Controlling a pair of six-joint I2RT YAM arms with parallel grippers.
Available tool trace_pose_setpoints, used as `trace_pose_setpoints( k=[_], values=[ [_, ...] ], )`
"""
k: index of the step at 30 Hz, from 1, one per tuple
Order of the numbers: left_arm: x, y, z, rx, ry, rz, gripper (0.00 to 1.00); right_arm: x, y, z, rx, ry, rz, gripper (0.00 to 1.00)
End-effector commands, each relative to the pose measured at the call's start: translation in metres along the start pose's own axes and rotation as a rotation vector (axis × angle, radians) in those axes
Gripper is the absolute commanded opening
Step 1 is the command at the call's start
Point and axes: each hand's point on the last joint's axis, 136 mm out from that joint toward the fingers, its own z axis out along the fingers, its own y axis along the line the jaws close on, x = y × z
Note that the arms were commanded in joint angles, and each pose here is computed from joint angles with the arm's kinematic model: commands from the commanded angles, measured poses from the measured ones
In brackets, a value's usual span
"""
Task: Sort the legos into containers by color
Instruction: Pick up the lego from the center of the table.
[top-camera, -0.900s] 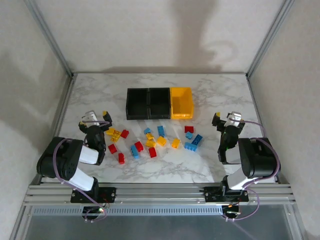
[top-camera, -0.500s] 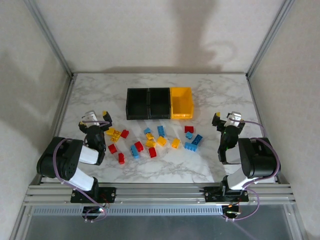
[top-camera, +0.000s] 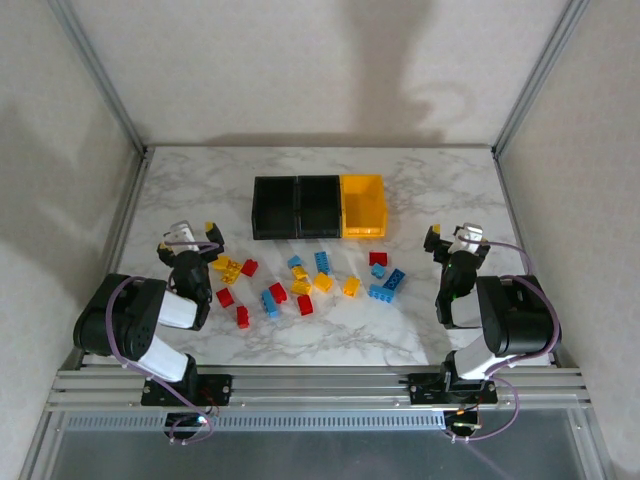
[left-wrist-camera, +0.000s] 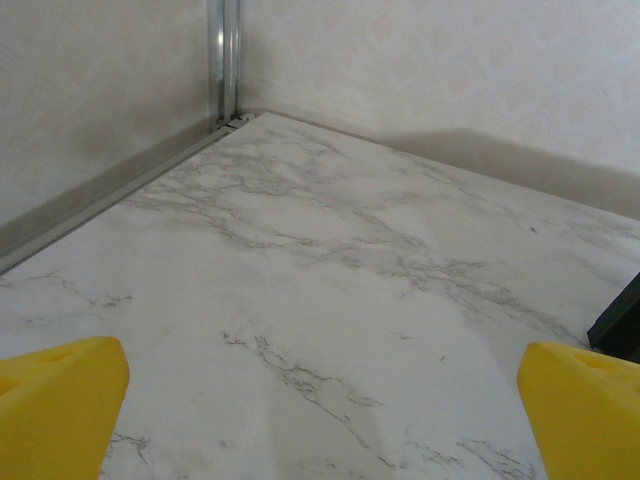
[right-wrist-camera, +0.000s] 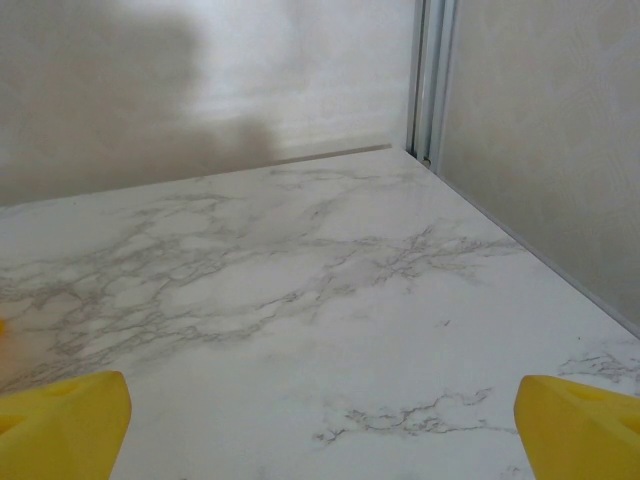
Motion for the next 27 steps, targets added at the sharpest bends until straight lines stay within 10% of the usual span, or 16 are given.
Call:
trace_pose_setpoints(
  k=[1,8,15,18,27],
  values=[
    [-0.01,-0.003,0.001,0.018,-0.035,-0.011,0.99,-0.007,-0.002,0.0,0.015,-0.03,0.013,0.99],
    [-0.032,-0.008,0.012,-0.018,0.009,0.005,1.0,-0.013,0.005,0.003,0.015,0.013,-0.025,0.99],
    [-0.076,-0.02,0.009,0.017,-0.028,-0.115,1.0,-0.099,0.023,0.0,-0.062,-0.077,0.122,0.99],
    [-0.088,-0.004,0.014,-0.106,0.027,-0.383,1.0,-0.114,0.0,0.0,0.047,0.04,0.449,0.99],
    [-0.076,-0.05,0.003,0.154,0.3,-0.532,1.0,-0.127,0.058,-0.013,-0.269,0.284,0.473,0.9]
  ],
)
